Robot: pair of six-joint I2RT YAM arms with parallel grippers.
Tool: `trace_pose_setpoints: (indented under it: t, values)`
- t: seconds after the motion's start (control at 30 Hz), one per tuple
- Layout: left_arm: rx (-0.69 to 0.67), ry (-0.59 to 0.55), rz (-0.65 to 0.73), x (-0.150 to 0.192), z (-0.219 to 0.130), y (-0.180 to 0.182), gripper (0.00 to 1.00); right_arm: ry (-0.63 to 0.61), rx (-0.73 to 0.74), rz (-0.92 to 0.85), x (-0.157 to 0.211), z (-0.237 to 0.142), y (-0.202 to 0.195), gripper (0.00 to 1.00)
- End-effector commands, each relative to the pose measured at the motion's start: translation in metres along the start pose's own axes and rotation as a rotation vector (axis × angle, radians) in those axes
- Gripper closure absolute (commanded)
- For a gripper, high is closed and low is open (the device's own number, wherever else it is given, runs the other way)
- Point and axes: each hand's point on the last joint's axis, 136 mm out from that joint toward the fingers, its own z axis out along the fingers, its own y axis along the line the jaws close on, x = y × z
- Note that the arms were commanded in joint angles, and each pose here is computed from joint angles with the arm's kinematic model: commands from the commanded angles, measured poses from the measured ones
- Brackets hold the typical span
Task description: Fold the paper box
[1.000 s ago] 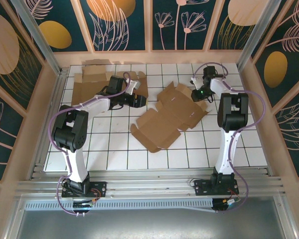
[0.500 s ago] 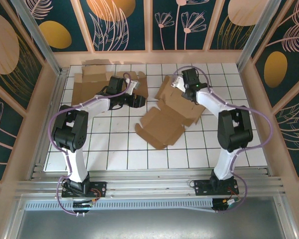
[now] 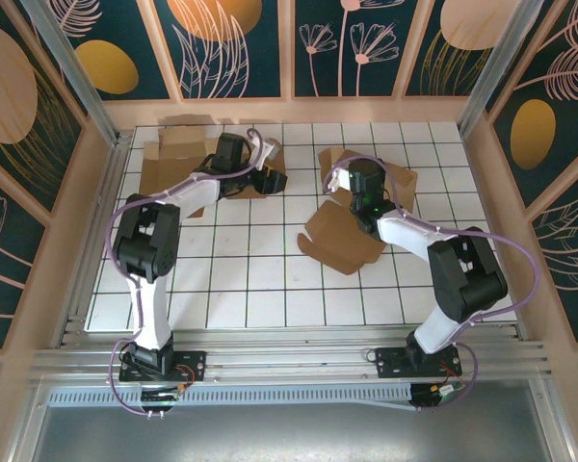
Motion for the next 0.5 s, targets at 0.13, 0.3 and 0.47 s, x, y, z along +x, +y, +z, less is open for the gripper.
trace_pose_setpoints:
  t: [0.13,0.3,0.47]
  values:
    - [0.156,0.026,0.237,-0.003,0.042,0.003,0.47,-0.004,0.01,0.122,0.008,0.001,-0.013,0.9]
    - [0.147,0.001,0.358,-0.012,0.06,0.013,0.48,-0.093,-0.119,0.213,-0.002,0.005,0.004,0.9]
    - [0.18,0.0,0.491,-0.01,0.067,0.009,0.51,-0.162,-0.153,0.246,-0.005,0.011,0.011,0.91]
